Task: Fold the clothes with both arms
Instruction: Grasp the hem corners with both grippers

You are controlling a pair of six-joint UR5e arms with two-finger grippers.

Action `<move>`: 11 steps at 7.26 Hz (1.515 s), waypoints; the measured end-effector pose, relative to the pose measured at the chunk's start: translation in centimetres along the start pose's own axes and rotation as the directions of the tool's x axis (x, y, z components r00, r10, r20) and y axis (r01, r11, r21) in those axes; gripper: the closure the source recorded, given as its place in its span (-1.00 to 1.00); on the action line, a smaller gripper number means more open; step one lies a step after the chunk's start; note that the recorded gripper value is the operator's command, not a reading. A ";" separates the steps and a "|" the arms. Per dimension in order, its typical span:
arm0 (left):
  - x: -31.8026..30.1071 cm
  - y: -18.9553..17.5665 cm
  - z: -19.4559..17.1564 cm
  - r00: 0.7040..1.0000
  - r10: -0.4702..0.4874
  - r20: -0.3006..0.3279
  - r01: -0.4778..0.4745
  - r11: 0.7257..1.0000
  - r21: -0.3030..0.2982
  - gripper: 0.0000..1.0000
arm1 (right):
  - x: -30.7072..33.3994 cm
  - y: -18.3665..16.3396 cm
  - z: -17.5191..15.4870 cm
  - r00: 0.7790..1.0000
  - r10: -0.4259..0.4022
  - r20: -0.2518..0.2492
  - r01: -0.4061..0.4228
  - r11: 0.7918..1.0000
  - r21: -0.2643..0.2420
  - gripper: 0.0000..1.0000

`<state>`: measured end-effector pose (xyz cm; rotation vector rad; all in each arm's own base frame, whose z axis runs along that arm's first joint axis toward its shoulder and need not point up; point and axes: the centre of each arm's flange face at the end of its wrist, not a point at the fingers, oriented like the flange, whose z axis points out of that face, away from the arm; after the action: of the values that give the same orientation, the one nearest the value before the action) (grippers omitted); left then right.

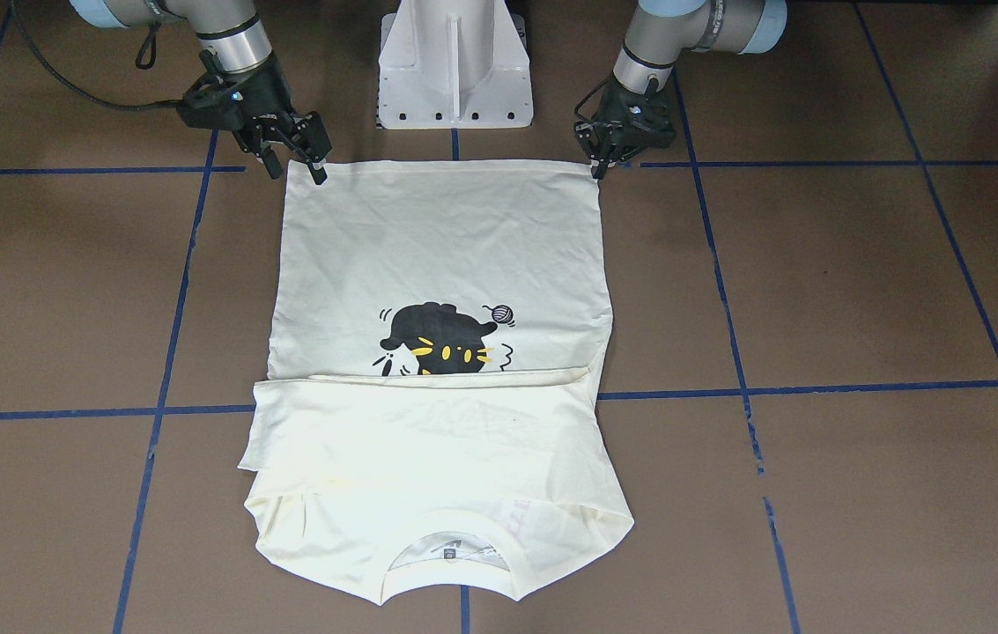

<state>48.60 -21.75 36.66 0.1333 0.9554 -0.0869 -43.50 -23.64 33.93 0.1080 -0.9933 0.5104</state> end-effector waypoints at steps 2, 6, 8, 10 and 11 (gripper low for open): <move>0.6 -0.2 -1.5 1.000 0.000 -0.019 0.000 1.000 0.006 1.00 | 0.5 0.8 0.2 1.000 0.007 -0.007 -0.007 1.000 0.004 -0.69; 1.6 -0.4 -3.0 0.999 -0.001 -0.037 0.001 1.000 0.011 1.00 | 5.5 4.2 1.3 0.996 0.006 -0.088 -0.006 1.000 -0.006 -0.09; 1.6 -0.6 -3.3 0.999 -0.002 -0.041 0.003 1.000 0.024 1.00 | 6.2 6.5 1.7 0.995 0.003 -0.096 -0.005 1.000 -0.016 -0.05; 1.7 -0.8 -3.4 0.999 -0.002 -0.042 0.003 0.999 0.037 1.00 | 6.7 7.5 2.3 0.994 -0.002 -0.107 0.000 1.000 -0.018 0.08; 1.7 -0.8 -3.6 0.999 -0.002 -0.044 0.003 0.999 0.038 1.00 | 6.8 7.7 2.6 0.994 -0.006 -0.110 0.004 1.000 -0.019 0.39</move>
<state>46.57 -22.02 33.21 0.1699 0.9976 -0.1051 -46.02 -15.25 39.83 0.0647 -0.8892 0.4976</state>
